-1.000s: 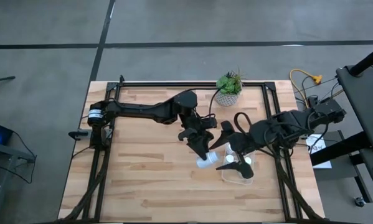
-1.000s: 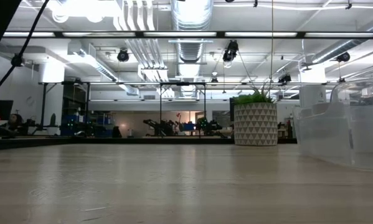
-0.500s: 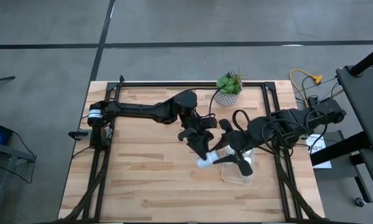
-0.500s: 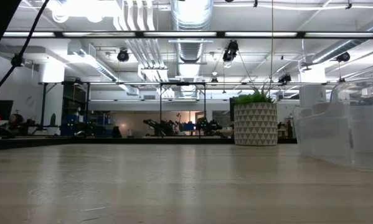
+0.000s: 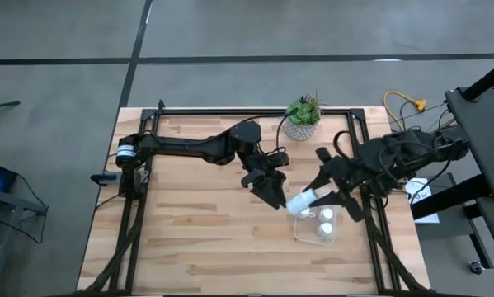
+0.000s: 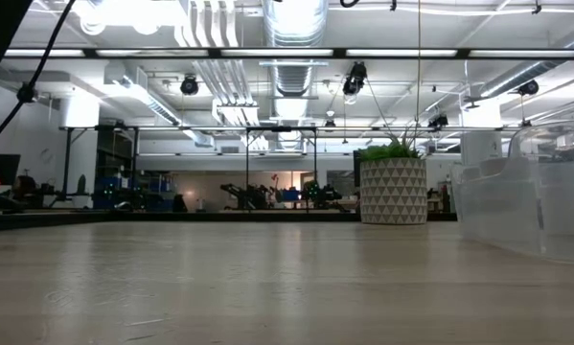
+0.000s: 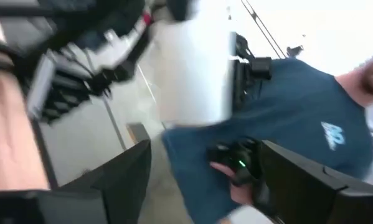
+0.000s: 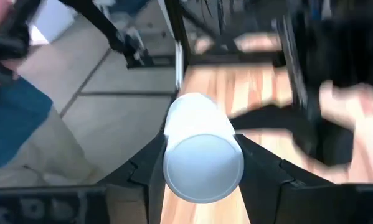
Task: Pick and place pill bottles into a basket
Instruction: Put the white medicine bottle into the transparent bin
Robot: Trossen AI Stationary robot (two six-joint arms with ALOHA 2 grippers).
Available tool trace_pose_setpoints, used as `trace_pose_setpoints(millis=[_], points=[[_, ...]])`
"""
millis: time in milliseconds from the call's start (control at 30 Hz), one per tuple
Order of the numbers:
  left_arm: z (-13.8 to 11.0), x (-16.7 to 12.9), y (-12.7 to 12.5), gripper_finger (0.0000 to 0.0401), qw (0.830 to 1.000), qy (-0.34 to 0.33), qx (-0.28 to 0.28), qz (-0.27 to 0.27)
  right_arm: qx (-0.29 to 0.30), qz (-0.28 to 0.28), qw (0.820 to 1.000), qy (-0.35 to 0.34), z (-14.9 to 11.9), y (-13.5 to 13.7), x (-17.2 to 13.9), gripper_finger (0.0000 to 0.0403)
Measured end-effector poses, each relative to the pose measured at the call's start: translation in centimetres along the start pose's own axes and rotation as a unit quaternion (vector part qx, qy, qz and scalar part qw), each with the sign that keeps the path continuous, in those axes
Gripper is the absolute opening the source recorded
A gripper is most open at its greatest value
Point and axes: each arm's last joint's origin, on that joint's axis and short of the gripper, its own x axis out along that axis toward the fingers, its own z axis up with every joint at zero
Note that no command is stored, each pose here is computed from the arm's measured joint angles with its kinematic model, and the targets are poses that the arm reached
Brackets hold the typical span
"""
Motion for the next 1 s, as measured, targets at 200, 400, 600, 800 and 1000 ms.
trace_pose_setpoints(millis=[200,400,600,800,1000], points=[[1.2,-1.3,-0.9,0.0285,0.986,-0.122,0.089,0.076,0.063,-0.032,0.992,0.103,-2.2,-0.1,-0.6,0.0141],[2.3,-3.3,-4.2,0.0286,0.927,-0.252,0.216,0.174,0.107,-0.076,0.967,0.221,-4.2,-0.2,1.5,0.0141],[1.7,-5.6,-9.1,0.0287,0.857,-0.284,0.316,0.291,0.096,-0.105,0.942,0.305,-5.5,-0.2,4.3,0.0141],[-0.8,-8.5,-13.7,0.0287,0.769,-0.254,0.367,0.458,0.048,-0.138,0.928,0.342,-6.4,-0.5,7.1,0.0141],[-4.3,-11.1,-16.6,0.0287,0.717,-0.294,0.386,0.501,0.01,-0.159,0.913,0.376,-7.4,-0.8,9.7,0.0141]])
